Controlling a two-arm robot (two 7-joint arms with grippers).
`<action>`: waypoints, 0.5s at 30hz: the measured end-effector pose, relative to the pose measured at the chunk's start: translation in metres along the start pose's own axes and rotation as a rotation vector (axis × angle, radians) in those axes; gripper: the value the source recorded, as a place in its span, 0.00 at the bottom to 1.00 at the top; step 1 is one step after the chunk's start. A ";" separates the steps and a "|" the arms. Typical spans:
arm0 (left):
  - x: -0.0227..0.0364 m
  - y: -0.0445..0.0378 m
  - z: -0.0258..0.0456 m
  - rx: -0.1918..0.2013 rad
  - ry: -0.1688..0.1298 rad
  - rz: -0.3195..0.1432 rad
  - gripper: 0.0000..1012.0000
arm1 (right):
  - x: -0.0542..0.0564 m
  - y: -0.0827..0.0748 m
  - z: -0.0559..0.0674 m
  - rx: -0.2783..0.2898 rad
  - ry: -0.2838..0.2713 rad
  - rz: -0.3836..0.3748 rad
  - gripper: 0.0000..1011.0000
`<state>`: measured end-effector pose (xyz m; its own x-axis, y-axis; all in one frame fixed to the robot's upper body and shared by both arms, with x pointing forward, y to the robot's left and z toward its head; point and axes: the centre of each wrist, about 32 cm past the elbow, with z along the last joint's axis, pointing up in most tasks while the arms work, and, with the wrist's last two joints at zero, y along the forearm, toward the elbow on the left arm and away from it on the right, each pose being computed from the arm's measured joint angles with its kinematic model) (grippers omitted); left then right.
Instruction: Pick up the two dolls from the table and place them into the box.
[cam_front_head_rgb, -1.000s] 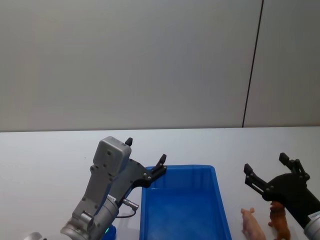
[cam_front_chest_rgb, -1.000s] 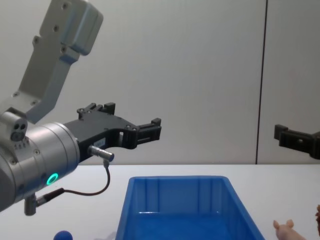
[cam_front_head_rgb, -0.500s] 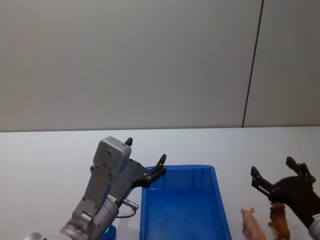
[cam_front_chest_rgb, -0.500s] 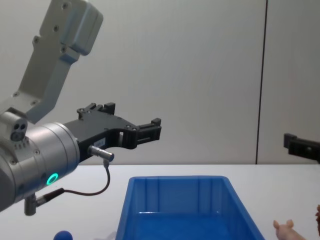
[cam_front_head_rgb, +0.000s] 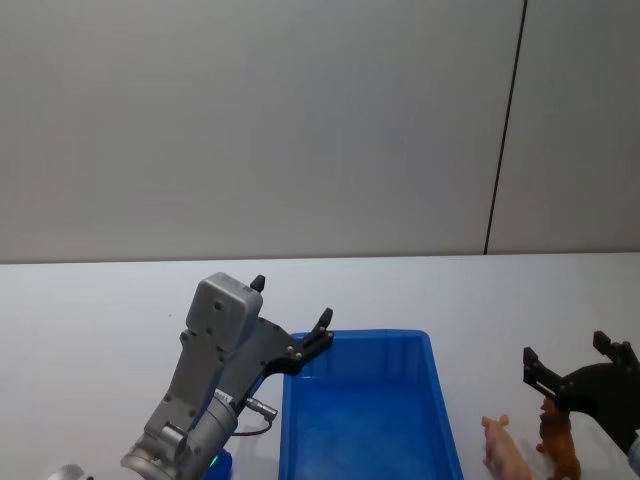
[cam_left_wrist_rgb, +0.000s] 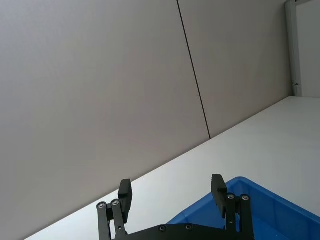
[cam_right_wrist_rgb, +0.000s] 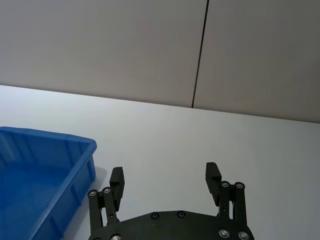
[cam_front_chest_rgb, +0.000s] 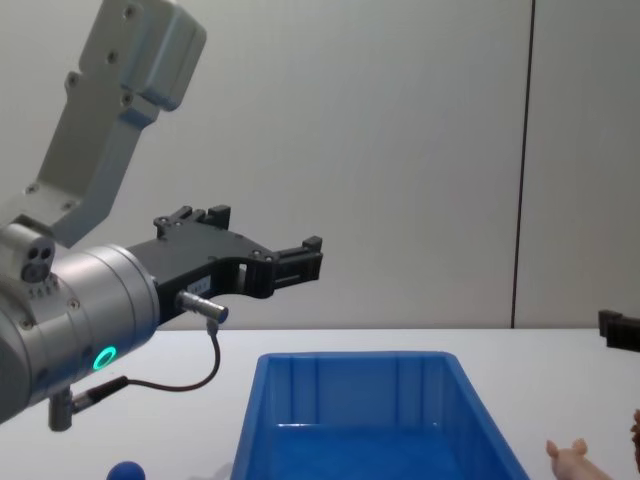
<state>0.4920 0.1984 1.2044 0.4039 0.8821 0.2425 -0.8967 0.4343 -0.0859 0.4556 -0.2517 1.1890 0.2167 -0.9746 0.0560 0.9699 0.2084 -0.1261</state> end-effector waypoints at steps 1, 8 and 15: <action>0.0000 0.0000 0.0000 0.000 0.000 0.000 0.99 | 0.000 0.001 0.001 -0.007 -0.001 -0.003 0.99; 0.0000 0.0000 0.0000 0.000 0.000 0.000 0.99 | -0.008 0.023 0.019 -0.045 -0.006 -0.018 0.99; 0.0000 0.0000 0.0000 0.000 0.000 0.000 0.99 | -0.022 0.050 0.043 -0.077 -0.009 -0.018 0.99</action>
<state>0.4920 0.1984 1.2044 0.4040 0.8820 0.2425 -0.8967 0.4343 -0.0859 0.5045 -0.2164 1.2239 0.2009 -0.9773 0.0678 0.9622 0.1838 -0.2012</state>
